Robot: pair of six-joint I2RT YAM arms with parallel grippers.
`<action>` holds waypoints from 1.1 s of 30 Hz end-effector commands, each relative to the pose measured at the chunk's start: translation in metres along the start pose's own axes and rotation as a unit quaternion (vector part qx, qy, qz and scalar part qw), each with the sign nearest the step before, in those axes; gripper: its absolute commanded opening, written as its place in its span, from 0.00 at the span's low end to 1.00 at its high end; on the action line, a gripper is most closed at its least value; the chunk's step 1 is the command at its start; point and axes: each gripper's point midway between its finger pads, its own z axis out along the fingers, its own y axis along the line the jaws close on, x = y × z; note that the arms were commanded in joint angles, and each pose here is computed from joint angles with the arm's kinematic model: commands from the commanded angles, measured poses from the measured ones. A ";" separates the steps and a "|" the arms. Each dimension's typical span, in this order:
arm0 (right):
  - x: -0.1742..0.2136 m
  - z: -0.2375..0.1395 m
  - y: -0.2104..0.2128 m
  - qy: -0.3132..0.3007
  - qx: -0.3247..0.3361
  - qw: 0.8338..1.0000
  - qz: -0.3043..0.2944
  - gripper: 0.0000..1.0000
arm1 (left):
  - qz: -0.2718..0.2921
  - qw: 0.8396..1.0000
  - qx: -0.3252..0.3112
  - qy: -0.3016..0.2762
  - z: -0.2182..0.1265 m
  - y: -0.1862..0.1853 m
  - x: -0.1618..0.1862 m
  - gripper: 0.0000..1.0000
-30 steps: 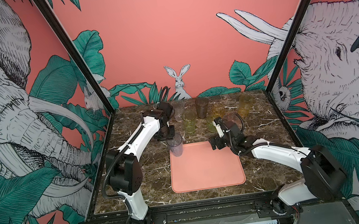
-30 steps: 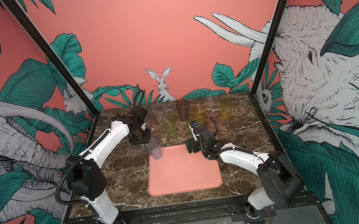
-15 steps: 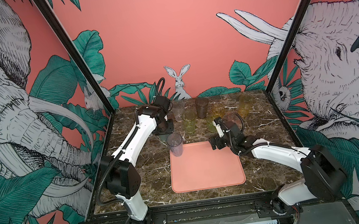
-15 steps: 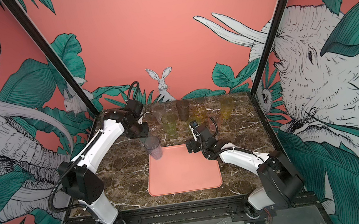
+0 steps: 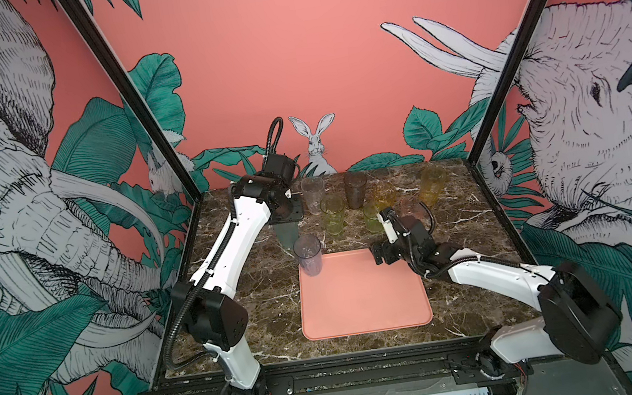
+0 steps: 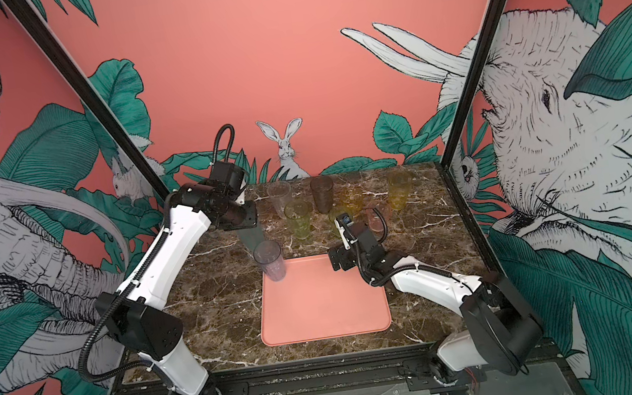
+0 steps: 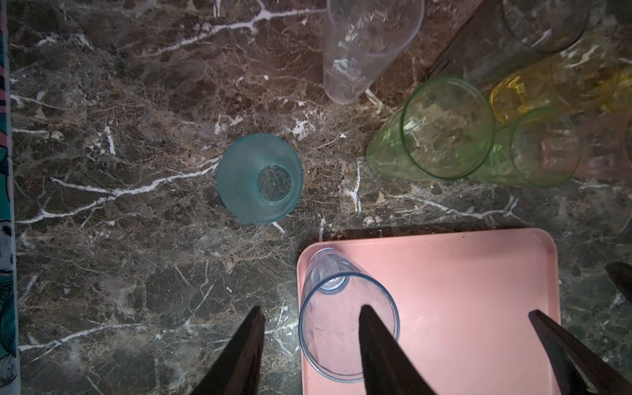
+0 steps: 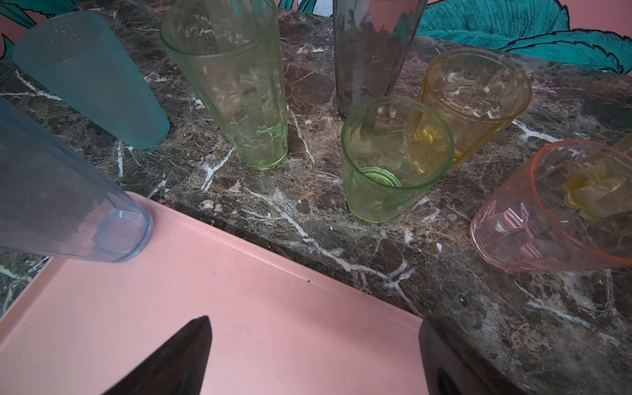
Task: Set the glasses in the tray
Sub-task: 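Move the left gripper over the plain clear glass farther from the robot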
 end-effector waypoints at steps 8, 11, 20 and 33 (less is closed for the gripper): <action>-0.013 -0.009 0.001 -0.037 -0.001 0.999 0.001 0.97 | -0.004 0.999 0.000 -0.034 -0.004 -0.007 -0.031 0.51; -0.013 -0.010 0.001 -0.038 -0.002 0.999 0.002 0.97 | -0.002 0.999 0.004 -0.040 -0.001 -0.011 -0.040 0.53; -0.014 -0.009 0.003 -0.038 -0.005 0.999 0.004 0.97 | -0.013 0.999 0.023 -0.041 0.018 -0.026 -0.059 0.55; -0.009 -0.003 0.003 -0.031 -0.005 1.000 0.005 0.97 | -0.028 0.998 0.030 -0.056 0.058 -0.033 -0.086 0.61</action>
